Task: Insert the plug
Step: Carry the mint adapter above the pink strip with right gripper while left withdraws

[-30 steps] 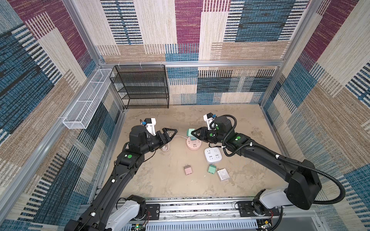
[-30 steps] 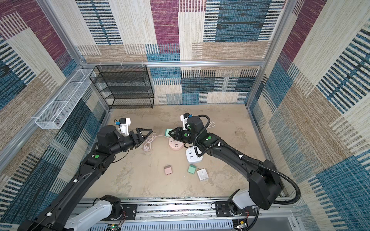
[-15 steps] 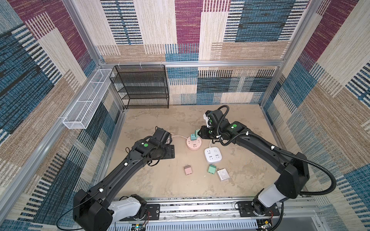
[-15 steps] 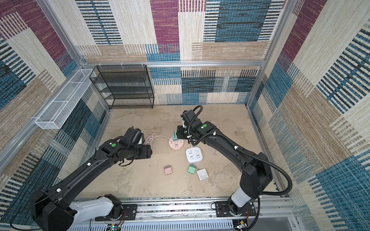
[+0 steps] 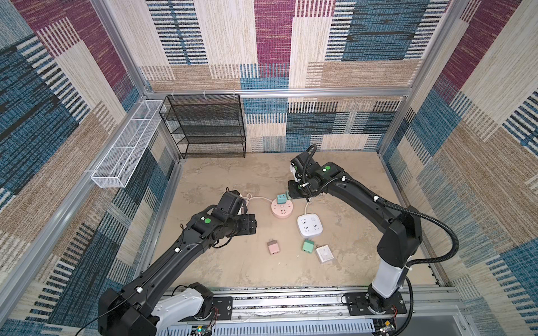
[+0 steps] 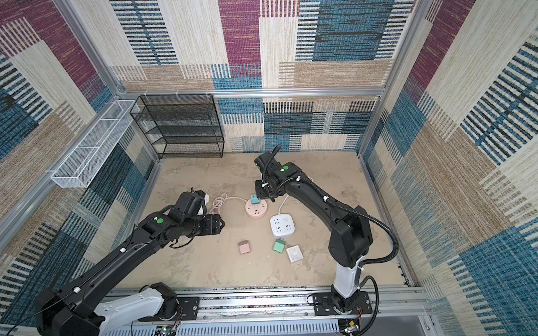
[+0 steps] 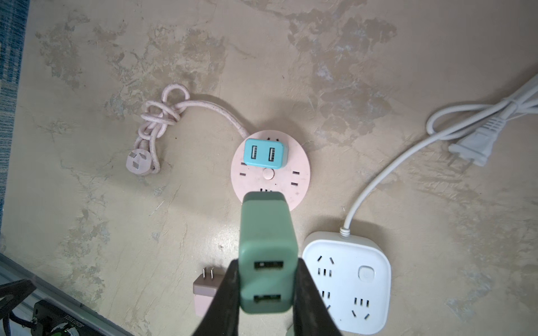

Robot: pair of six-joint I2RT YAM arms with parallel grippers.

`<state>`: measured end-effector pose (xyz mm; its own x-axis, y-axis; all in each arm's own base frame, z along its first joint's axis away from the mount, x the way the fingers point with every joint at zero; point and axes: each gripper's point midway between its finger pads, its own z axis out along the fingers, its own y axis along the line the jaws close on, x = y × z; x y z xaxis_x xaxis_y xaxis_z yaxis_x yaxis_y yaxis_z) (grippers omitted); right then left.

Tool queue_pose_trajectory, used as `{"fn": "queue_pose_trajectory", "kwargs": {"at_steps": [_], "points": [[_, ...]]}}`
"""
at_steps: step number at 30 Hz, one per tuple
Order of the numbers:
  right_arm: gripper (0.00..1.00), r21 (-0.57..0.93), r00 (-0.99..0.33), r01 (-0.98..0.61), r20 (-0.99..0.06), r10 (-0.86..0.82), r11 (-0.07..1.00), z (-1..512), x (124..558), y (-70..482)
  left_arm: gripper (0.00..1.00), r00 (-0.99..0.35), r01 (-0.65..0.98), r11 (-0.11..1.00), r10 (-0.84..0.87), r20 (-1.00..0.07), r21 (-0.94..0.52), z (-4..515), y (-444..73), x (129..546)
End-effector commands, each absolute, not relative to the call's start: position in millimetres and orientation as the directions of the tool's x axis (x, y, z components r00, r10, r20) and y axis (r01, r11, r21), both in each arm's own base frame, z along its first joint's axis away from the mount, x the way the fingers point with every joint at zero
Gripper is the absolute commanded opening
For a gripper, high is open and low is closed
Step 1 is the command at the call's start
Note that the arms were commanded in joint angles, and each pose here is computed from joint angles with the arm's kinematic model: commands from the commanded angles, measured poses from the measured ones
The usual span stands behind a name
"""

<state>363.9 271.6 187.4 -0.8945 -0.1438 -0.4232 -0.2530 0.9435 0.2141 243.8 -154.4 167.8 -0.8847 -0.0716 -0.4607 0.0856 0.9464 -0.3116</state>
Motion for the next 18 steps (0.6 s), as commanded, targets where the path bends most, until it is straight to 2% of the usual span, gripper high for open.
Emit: {"fn": "queue_pose_trajectory", "kwargs": {"at_steps": [1,18], "points": [[0.00,0.166,-0.900,-0.266,-0.397,-0.183,0.949,182,366,265,0.81,-0.880,0.101,0.939,-0.071,-0.471,-0.330,171,-158,244],[0.00,0.133,-0.917,-0.269,-0.338,-0.212,0.954,152,380,264,0.81,-0.877,0.098,0.933,-0.084,-0.474,-0.346,168,-157,241]]}}
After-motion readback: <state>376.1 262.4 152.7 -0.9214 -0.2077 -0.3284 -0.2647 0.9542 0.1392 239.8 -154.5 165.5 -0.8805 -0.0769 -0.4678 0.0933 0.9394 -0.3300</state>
